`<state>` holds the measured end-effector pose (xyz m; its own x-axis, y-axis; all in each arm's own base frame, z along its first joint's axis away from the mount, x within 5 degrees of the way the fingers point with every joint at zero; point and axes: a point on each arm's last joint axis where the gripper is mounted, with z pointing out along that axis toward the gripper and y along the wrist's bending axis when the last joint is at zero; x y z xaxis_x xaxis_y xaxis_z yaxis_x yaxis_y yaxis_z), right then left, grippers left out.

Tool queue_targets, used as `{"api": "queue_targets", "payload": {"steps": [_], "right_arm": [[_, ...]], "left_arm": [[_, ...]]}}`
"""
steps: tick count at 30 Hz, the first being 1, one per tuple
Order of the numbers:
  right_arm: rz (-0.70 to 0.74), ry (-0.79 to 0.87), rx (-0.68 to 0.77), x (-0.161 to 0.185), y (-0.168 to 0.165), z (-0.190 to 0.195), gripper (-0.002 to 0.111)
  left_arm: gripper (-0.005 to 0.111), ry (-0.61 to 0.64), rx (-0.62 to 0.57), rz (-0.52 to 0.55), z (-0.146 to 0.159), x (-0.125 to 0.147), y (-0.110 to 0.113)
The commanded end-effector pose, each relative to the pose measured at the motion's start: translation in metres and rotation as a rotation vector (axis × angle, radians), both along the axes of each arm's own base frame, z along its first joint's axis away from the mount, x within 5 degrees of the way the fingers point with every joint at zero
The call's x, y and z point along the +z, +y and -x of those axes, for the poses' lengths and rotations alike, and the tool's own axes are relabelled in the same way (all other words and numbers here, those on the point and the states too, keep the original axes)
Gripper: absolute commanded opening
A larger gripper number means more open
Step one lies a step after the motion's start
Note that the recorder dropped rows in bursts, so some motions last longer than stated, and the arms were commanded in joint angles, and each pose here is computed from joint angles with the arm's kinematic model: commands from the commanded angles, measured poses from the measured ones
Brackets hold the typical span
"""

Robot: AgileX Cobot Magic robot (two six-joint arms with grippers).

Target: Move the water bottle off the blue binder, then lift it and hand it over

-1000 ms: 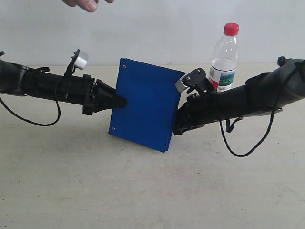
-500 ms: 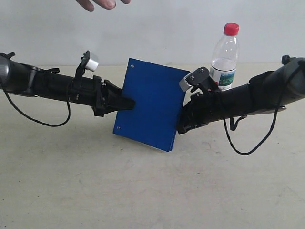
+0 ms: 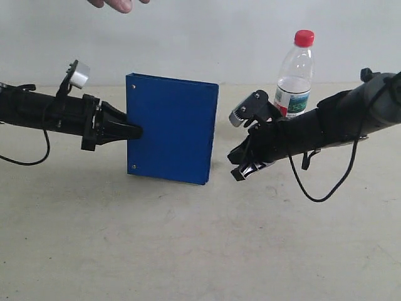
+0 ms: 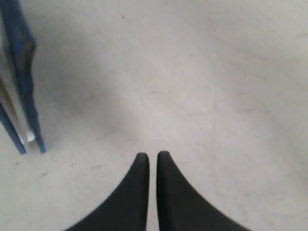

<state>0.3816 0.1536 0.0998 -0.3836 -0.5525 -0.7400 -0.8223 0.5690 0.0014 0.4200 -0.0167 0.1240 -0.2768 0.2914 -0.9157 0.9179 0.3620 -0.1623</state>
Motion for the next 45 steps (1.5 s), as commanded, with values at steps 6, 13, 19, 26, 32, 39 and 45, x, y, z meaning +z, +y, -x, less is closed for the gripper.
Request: {"api": "queue_targets", "payload": {"steps": [6,13,19,26,32,39,45], "right_arm": [[-0.097,-0.021,0.061,0.039,0.006,0.011,0.0],[-0.044,0.0,0.043,0.043,-0.006,0.038,0.0],[-0.033,-0.026,0.029,0.06,-0.014,0.059,0.0],[-0.085,-0.051,0.059,0.087,-0.02,0.096,0.0],[-0.06,-0.132,-0.028,0.112,-0.04,0.139,0.0],[-0.052,-0.183,-0.114,0.119,-0.057,0.176,0.0],[-0.066,-0.187,-0.126,0.122,-0.058,0.178,0.0]], "left_arm": [[0.004,-0.08,-0.043,-0.022,0.032,0.053,-0.009],[0.004,-0.089,-0.023,-0.004,0.056,0.072,-0.012],[0.004,-0.103,-0.01,0.009,0.079,0.088,-0.016],[0.004,-0.121,0.027,0.047,0.107,0.106,-0.021],[0.004,-0.122,0.088,0.002,0.154,0.111,-0.044],[0.004,-0.269,0.342,-0.012,0.213,0.144,-0.056],[0.004,-0.428,0.435,0.05,0.258,0.186,-0.051]]}}
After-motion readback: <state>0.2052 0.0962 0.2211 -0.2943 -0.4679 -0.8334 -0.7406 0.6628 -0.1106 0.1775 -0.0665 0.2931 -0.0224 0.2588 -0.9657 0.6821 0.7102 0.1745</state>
